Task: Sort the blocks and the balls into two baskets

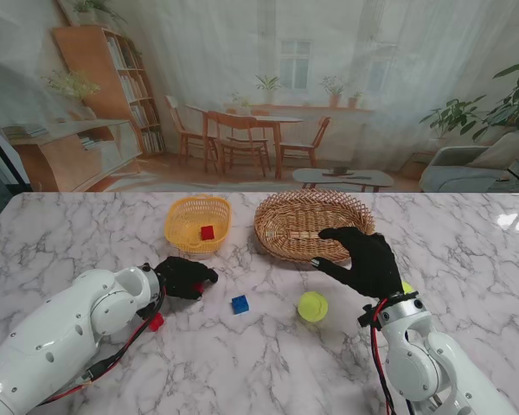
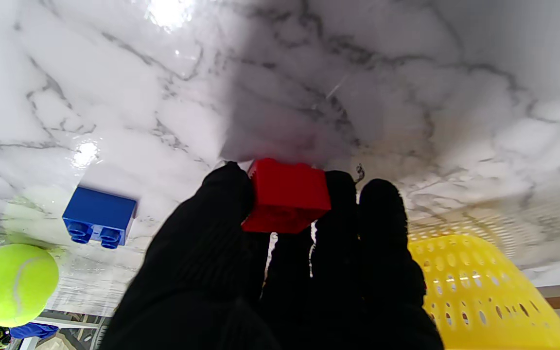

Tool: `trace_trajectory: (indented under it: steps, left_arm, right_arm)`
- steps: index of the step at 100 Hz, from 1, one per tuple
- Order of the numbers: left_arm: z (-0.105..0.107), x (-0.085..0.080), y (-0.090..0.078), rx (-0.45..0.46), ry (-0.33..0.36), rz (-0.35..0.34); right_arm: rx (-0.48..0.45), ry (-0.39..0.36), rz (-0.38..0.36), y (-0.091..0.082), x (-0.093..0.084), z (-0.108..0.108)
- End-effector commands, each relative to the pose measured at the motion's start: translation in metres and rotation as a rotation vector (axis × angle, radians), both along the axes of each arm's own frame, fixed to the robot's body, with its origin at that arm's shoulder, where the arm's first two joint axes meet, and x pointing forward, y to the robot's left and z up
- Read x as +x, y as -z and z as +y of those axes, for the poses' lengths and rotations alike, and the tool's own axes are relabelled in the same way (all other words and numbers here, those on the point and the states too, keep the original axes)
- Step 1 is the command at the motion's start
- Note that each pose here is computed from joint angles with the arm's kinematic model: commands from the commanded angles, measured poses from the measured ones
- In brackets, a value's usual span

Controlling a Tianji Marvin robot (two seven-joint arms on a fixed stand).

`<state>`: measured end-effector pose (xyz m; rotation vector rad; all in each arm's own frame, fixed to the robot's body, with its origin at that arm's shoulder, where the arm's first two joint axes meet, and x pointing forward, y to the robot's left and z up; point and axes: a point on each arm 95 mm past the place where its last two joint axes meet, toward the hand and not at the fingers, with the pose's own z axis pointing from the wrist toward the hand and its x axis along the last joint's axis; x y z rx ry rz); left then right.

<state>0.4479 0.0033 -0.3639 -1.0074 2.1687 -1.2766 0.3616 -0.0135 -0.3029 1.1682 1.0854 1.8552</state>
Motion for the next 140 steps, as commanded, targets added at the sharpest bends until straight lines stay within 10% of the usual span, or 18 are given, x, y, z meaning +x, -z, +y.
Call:
trace_trajectory:
  steps: [1, 93, 140]
  left_arm:
    - [0.004, -0.008, 0.013, 0.028, 0.001, 0.046]
    - [-0.001, -0.005, -0.055, -0.043, 0.073, -0.119]
    - [-0.001, 0.032, -0.105, -0.088, 0.000, -0.234]
  right_arm:
    - [0.001, 0.006, 0.001, 0.000, -0.001, 0.001]
    - [0.003, 0.008, -0.001, 0.001, -0.001, 0.000]
    - [0.004, 0.013, 0.003, 0.001, -0.001, 0.000]
